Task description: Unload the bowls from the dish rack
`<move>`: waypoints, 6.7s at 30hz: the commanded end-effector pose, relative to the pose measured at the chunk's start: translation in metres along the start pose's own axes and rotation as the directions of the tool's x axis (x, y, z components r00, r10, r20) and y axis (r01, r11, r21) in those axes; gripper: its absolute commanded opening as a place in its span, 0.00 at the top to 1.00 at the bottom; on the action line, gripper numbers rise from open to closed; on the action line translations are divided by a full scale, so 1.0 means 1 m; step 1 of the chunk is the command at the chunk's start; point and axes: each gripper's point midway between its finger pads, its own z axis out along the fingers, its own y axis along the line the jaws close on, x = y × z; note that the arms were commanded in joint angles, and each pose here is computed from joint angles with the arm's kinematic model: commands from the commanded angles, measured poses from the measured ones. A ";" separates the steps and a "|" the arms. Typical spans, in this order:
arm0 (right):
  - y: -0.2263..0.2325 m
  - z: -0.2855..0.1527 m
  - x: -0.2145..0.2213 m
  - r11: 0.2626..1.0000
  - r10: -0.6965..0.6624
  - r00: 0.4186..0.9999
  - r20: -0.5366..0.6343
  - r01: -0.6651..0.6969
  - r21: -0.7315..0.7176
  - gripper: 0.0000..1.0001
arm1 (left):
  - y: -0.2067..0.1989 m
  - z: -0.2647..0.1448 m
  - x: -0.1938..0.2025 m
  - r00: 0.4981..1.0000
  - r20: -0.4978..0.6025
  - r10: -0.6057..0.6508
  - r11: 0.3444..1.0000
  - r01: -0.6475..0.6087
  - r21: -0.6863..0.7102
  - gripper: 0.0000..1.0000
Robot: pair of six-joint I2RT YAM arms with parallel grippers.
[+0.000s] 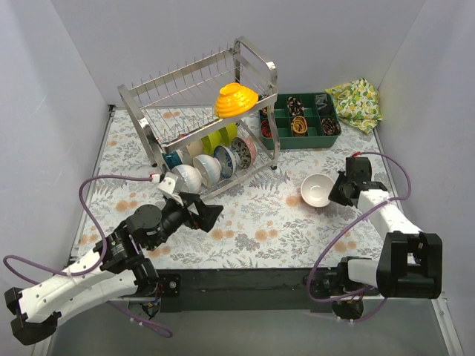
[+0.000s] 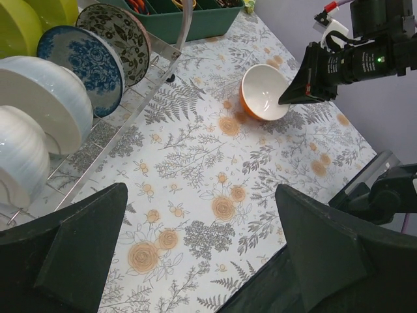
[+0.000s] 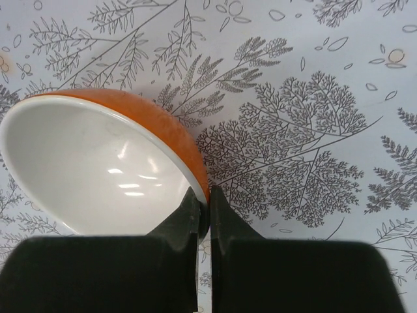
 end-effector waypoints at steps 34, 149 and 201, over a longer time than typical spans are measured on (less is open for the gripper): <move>0.114 -0.144 -0.105 0.793 -0.229 0.771 0.594 0.502 -0.345 0.32 | 0.019 -0.003 0.037 0.987 -0.150 0.054 0.996 -0.065 -0.065 0.02; 0.384 -0.368 -0.234 0.579 -0.452 -0.562 0.692 0.406 0.707 0.99 | 0.054 0.062 0.100 0.862 -0.481 0.162 0.955 -0.259 -0.143 0.02; 0.006 -0.092 -0.136 0.996 0.046 0.895 0.443 -0.006 -0.093 0.99 | 0.048 0.056 0.094 0.869 -0.468 0.164 0.964 -0.242 -0.113 0.02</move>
